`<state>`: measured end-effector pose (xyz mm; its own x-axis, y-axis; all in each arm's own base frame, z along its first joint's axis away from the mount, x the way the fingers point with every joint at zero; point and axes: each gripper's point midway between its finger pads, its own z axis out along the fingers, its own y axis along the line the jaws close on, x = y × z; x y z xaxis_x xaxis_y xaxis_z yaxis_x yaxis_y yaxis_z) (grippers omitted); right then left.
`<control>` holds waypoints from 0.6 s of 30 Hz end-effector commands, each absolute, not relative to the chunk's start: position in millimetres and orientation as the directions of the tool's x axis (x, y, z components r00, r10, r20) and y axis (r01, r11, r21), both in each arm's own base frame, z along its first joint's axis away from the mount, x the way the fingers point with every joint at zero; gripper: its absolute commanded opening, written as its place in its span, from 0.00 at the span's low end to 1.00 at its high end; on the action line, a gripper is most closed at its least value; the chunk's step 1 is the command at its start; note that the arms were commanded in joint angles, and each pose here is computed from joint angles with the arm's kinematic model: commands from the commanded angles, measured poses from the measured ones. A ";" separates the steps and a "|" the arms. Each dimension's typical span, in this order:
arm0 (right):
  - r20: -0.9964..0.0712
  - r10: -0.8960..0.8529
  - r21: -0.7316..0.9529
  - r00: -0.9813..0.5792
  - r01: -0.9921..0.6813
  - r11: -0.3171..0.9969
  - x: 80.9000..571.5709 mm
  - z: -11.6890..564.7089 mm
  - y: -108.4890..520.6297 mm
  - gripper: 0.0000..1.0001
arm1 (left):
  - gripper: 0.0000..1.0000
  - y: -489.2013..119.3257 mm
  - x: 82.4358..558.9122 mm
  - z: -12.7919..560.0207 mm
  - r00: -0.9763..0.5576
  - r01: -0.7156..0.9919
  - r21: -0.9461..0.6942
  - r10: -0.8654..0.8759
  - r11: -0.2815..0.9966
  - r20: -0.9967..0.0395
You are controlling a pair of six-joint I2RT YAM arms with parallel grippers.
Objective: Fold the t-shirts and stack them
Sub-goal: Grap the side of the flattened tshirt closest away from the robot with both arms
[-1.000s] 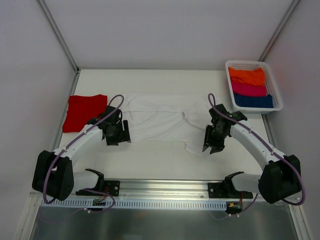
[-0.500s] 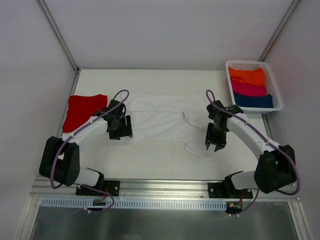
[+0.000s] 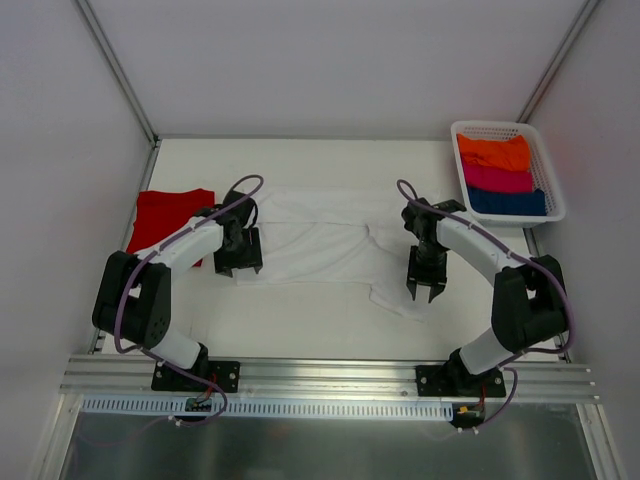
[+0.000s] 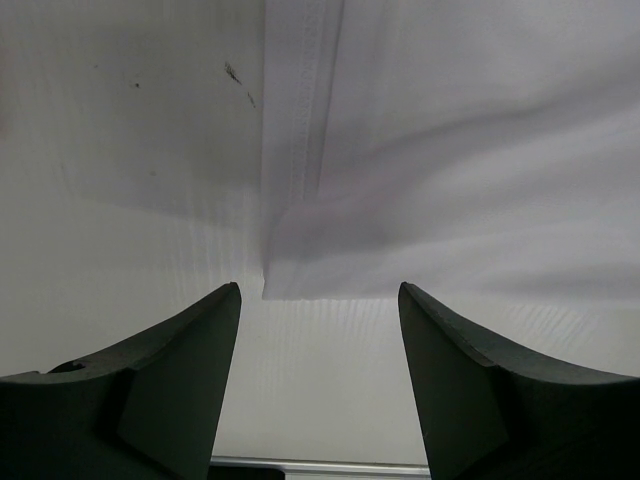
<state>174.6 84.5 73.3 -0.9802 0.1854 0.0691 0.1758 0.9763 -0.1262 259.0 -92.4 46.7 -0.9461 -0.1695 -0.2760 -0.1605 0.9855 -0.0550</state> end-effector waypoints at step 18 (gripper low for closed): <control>0.058 0.156 -0.140 -0.986 0.147 0.979 182.8 87.4 84.7 0.42 | 0.63 -109.7 228.8 8.2 -0.981 -0.166 -0.123 -0.176 0.978 -0.077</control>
